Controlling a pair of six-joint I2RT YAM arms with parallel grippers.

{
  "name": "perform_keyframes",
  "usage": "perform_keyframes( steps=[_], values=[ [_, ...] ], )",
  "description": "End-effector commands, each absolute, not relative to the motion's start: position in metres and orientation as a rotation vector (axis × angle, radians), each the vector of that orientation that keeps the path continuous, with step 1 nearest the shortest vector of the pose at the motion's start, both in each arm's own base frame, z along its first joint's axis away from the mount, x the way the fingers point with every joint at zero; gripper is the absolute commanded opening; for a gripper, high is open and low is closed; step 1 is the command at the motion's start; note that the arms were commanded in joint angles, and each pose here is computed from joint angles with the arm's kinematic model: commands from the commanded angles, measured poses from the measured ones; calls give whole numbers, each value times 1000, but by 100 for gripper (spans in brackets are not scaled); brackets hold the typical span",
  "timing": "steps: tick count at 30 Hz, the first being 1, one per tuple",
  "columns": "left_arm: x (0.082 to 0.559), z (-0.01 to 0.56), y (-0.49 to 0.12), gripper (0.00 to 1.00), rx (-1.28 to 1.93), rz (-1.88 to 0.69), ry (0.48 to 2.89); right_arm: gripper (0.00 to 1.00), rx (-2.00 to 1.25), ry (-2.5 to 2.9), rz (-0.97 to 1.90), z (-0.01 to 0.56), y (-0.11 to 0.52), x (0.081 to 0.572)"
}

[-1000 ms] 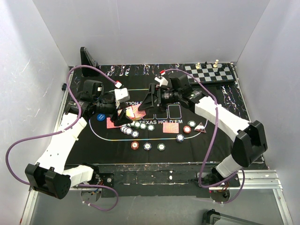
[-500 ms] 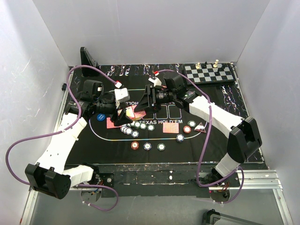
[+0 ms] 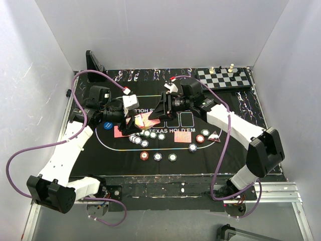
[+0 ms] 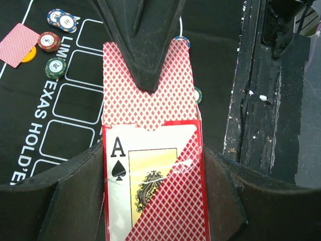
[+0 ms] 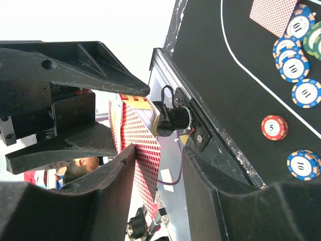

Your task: Distribute texas hold em gaming equipment

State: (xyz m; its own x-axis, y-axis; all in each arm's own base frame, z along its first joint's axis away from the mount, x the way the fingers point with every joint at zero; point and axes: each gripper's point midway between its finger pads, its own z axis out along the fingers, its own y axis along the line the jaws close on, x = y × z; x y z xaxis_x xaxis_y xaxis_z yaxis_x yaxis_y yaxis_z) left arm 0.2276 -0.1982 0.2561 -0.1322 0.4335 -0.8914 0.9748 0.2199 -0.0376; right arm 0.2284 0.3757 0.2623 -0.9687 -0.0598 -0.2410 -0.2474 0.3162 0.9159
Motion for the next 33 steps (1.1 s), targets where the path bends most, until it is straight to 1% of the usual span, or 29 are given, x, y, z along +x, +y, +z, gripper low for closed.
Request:
perform_keyframes(
  steps=[1,5,12,21,25,27,30,33],
  values=[
    [223,283,-200,0,1320,-850,1597,49,-298,2358,1732,276,365,227],
    [224,286,-202,0,1314,-855,1593,47,-301,2361,1727,277,362,226],
    [223,288,-202,0,1309,-856,1588,35,-281,2353,1709,282,350,227],
    [225,289,-203,0,1307,-860,1587,29,-228,2335,1693,285,328,233],
    [226,290,-203,0,1306,-858,1588,25,-221,2315,1697,290,321,236],
    [225,290,-203,0,1307,-857,1586,25,-221,2302,1707,294,318,237],
    [226,289,-203,0,1306,-854,1588,20,-220,2270,1728,303,314,238],
    [226,288,-202,0,1305,-856,1593,12,-218,2231,1753,315,310,239]
  ],
)
